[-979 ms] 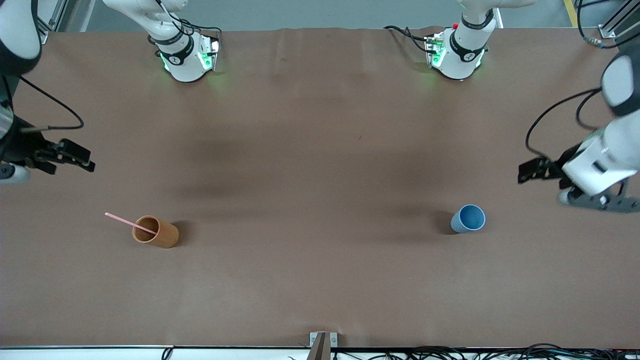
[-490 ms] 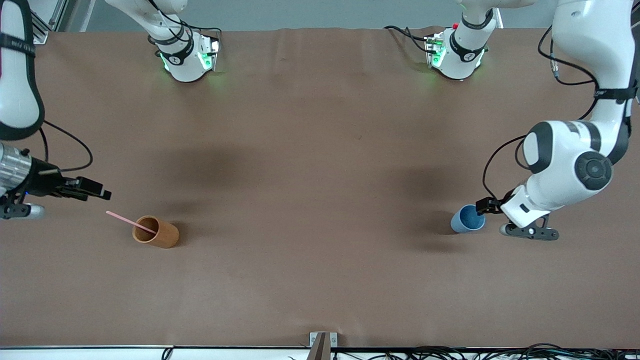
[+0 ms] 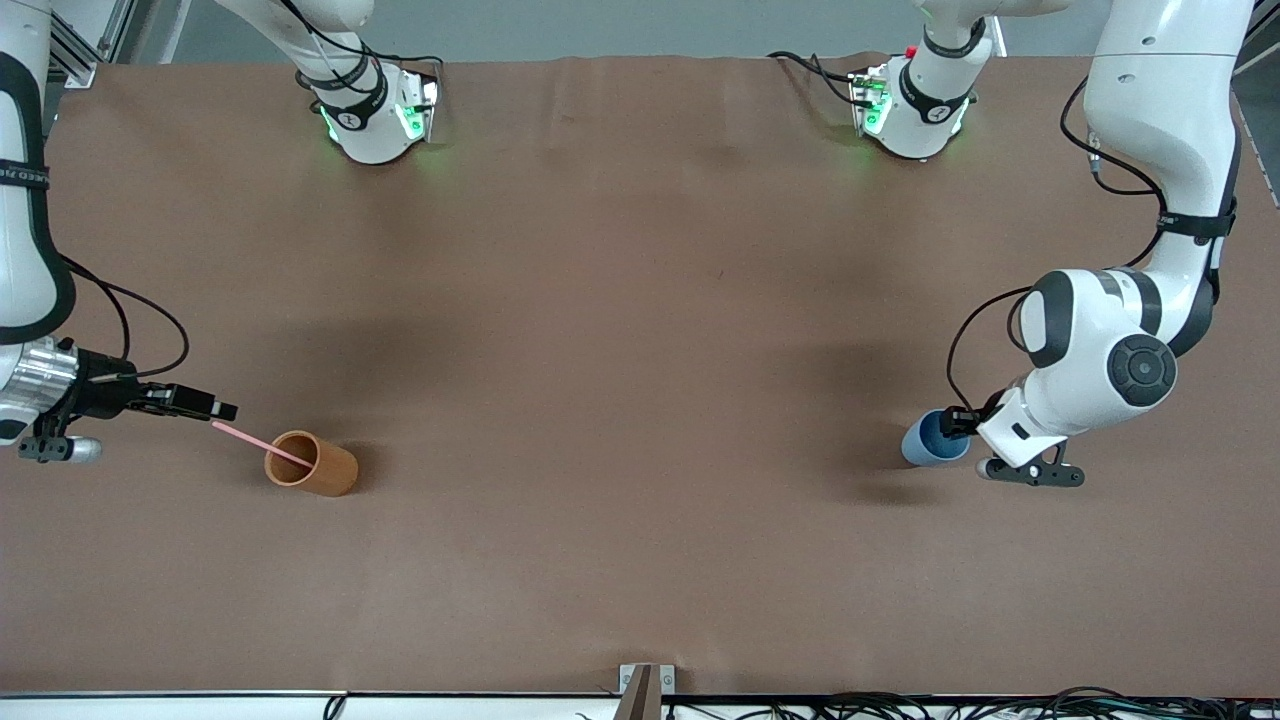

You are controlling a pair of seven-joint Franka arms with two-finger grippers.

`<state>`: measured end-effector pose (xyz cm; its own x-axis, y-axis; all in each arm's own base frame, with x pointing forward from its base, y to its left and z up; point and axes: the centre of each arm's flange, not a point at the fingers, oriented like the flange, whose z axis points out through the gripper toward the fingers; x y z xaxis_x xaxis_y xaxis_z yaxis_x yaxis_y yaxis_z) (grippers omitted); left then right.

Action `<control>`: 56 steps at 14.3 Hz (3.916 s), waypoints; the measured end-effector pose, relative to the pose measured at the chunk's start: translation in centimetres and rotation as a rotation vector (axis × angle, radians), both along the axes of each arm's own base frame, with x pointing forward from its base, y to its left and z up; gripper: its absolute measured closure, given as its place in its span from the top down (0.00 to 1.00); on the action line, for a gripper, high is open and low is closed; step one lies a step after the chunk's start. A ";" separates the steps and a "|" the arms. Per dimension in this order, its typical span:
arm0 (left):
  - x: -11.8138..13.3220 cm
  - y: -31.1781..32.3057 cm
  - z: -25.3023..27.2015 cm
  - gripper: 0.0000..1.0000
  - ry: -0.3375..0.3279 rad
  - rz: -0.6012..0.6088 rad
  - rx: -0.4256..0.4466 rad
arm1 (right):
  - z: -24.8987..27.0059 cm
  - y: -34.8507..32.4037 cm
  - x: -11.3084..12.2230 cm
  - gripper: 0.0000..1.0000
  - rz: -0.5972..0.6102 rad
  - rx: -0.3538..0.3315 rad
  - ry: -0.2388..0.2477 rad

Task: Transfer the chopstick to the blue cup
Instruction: 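Pull the pink chopstick from the wooden cup while the left gripper reaches the blue cup, then grasp the blue cup with the left gripper and carry it toward the table middle, then set the blue cup down, open the left gripper while the right gripper brings the chopstick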

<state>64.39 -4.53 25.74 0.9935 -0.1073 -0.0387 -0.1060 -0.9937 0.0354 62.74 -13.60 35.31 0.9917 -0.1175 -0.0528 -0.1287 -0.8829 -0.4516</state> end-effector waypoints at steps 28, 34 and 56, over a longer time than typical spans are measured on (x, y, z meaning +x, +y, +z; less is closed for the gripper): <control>-9.5 -41.9 1.9 0.05 -0.021 0.419 -0.036 | 11.5 0.4 -0.2 0.09 -0.009 0.051 0.010; -8.6 -41.1 1.0 0.05 -0.062 0.405 -0.017 | 24.2 12.7 -1.6 0.09 -0.007 -0.192 0.013; -2.7 -12.9 31.8 1.00 -0.157 0.052 -0.020 | 18.2 60.1 -6.8 0.09 -0.179 -0.235 -0.006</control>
<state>61.68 -17.46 57.59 0.9914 -0.0545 0.1187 -0.0599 -0.9973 0.0419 55.98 46.49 53.54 0.9543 -0.2990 0.0026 -0.2898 -0.9270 -0.2383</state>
